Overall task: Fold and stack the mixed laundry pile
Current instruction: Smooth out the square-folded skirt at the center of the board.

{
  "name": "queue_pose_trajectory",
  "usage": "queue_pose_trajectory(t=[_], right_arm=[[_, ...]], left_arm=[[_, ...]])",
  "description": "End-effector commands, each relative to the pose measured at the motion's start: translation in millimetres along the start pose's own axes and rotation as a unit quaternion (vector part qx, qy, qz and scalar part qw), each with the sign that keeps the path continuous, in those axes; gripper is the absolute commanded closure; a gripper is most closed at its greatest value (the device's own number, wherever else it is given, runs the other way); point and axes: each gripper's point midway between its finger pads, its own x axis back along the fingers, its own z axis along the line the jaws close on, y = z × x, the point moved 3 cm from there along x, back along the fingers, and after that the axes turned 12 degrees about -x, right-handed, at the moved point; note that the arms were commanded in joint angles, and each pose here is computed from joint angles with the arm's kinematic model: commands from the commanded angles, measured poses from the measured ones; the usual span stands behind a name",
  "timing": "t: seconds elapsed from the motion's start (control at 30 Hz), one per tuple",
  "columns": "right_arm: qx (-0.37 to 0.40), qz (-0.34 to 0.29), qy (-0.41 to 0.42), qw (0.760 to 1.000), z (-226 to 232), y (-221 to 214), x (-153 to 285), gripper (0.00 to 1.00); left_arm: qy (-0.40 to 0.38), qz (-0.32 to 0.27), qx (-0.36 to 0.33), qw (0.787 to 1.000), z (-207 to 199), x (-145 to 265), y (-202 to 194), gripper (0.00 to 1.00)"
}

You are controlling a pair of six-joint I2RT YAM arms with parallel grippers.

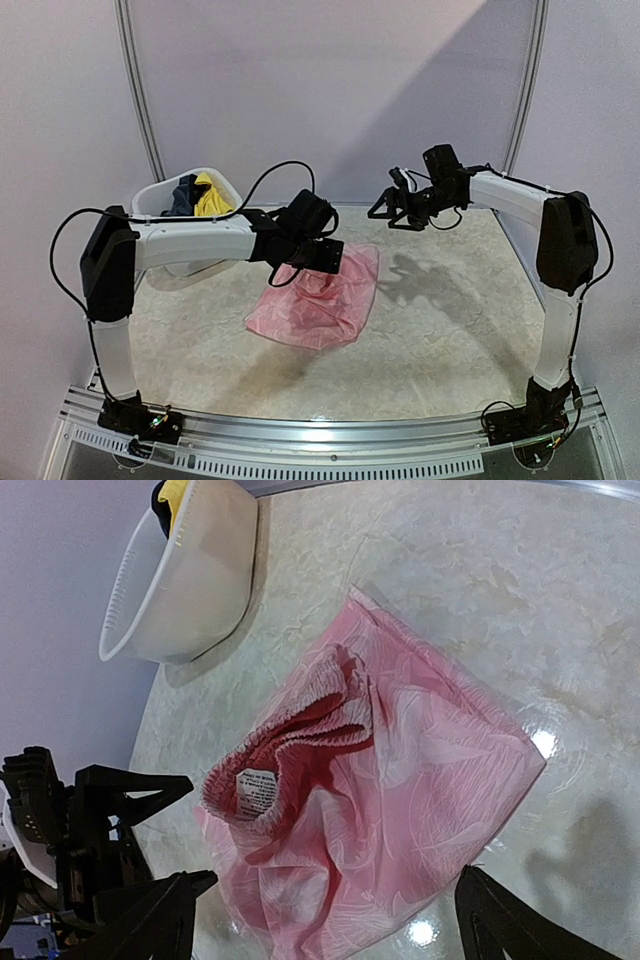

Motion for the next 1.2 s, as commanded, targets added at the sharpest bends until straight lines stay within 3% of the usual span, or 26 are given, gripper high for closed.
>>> queue_pose_trajectory(t=[0.0,0.07,0.37,0.47,0.67,0.8,0.87,1.03,1.17], right_arm=[[0.009,0.016,0.020,1.000,2,-12,-4,0.13],[-0.006,0.026,0.034,0.999,3,-14,-12,0.19],[-0.013,0.057,0.046,0.997,10,-23,-45,0.26],[-0.015,0.064,0.044,0.997,9,-27,-52,0.26],[-0.029,0.088,0.061,0.994,3,-36,-69,0.31],[-0.042,0.106,0.061,0.992,-6,-45,-85,0.36],[-0.043,0.112,0.061,0.991,-8,-47,-91,0.38],[-0.049,0.125,0.051,0.990,-19,-53,-106,0.40],[-0.048,0.131,0.039,0.989,-25,-56,-113,0.40]], left_arm=[[0.006,0.053,-0.044,0.998,-3,-10,-18,0.21],[-0.005,0.064,-0.049,0.997,-8,-17,-21,0.21],[0.046,0.101,-0.082,0.990,-2,-36,-23,0.27],[0.054,0.104,-0.083,0.990,1,-38,-22,0.35],[0.058,0.098,-0.063,0.992,13,-30,-25,0.63],[0.058,0.053,-0.001,0.997,33,-14,-30,0.90],[0.062,0.024,0.042,0.997,47,-4,-32,0.98],[0.042,-0.042,0.172,0.983,72,8,-48,1.00],[-0.009,-0.041,0.272,0.961,75,-11,-73,0.94]])
